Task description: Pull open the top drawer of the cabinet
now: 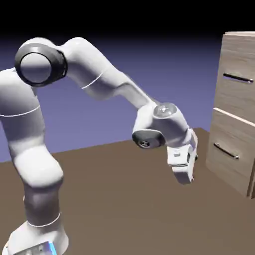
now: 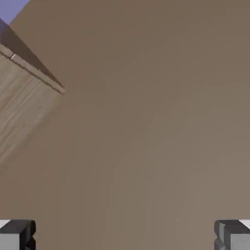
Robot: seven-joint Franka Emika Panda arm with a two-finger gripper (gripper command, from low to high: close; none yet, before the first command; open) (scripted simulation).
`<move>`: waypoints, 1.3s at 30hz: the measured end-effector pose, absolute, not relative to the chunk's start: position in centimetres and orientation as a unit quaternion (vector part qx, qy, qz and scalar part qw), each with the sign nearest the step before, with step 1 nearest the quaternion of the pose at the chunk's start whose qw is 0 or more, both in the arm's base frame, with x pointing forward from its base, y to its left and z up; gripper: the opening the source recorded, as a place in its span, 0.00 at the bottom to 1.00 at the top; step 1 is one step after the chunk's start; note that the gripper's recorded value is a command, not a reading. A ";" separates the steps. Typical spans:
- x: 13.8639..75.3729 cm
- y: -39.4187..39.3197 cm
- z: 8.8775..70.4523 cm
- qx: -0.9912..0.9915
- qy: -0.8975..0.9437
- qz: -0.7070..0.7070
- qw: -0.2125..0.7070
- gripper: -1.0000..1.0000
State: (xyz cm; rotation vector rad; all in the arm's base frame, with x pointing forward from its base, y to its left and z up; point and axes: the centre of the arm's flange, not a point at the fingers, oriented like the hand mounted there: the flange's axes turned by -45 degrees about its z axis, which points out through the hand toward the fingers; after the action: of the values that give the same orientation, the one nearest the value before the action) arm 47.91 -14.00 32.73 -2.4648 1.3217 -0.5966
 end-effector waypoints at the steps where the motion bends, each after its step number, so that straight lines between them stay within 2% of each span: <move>1: 48.1 -15.0 31.9 -0.840 0.484 -0.200 0.140 0.50; 7: 49.2 -20.0 28.4 -0.752 0.618 -0.186 0.132 0.50; 13: 50.3 -24.3 27.6 -0.654 0.714 -0.217 0.123 0.50; 24: 55.2 -27.0 33.9 -0.504 0.768 -0.359 0.165 0.50; 32: 61.4 -20.7 42.6 -0.454 0.708 -0.468 0.271 0.50; 39: 66.7 -7.2 49.9 -0.464 0.599 -0.513 0.403 0.50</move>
State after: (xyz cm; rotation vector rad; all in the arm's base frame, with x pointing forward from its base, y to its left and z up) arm 66.66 -7.16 49.86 -1.1736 1.5133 -1.2973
